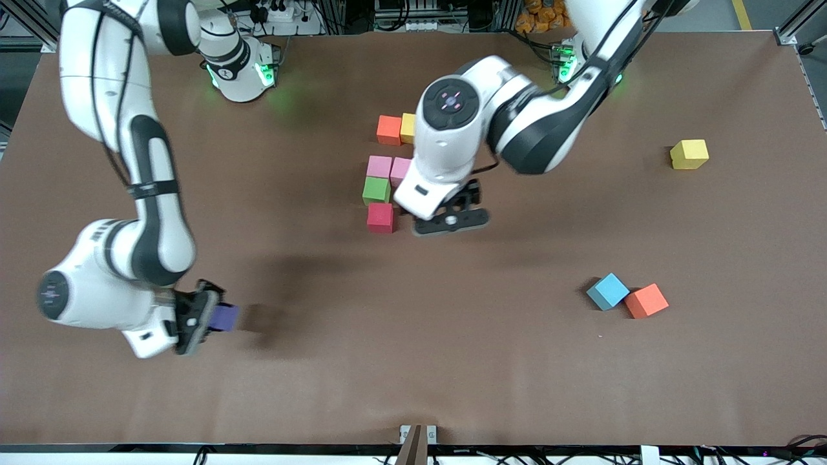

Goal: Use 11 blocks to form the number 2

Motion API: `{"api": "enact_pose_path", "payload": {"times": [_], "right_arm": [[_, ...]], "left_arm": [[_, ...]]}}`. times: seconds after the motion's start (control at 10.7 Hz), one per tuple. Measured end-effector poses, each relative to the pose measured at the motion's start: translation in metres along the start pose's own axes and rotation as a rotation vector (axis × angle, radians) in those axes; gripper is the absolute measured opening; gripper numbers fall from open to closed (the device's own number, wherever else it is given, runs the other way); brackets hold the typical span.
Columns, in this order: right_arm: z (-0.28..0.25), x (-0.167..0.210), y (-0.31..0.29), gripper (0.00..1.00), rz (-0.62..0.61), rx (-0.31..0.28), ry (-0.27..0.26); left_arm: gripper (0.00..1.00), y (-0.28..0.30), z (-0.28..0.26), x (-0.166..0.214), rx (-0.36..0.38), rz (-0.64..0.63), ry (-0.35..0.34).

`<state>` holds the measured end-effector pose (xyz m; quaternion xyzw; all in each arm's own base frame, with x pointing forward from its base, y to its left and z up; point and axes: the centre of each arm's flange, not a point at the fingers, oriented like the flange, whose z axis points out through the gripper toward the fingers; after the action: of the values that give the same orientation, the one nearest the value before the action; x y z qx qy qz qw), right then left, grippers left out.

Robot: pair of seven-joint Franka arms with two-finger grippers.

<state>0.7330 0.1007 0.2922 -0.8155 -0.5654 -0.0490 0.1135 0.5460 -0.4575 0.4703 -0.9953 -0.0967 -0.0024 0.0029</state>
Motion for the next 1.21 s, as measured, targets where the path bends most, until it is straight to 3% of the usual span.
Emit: {"api": "enact_pose_path", "payload": {"times": [0.19, 0.37, 0.75, 1.03, 1.21], "right_arm": [[0.011, 0.054, -0.033, 0.55, 0.001, 0.022, -0.011], [0.024, 0.096, -0.069, 0.55, -0.005, 0.072, -0.035], [0.053, 0.193, -0.160, 0.55, -0.103, 0.105, -0.071], [0.069, 0.245, -0.226, 0.55, -0.151, 0.108, -0.095], [0.085, 0.269, -0.262, 0.55, -0.170, 0.081, -0.089]], "left_arm": [[1.00, -0.047, -0.022, 0.038, 0.011, -0.015, 0.019], [1.00, -0.112, -0.010, 0.090, 0.039, 0.021, 0.000], [1.00, -0.206, 0.030, 0.157, 0.013, 0.246, 0.024], [1.00, -0.255, 0.086, 0.165, 0.000, 0.489, 0.073], [1.00, -0.297, 0.112, 0.171, 0.010, 0.666, 0.044]]}}
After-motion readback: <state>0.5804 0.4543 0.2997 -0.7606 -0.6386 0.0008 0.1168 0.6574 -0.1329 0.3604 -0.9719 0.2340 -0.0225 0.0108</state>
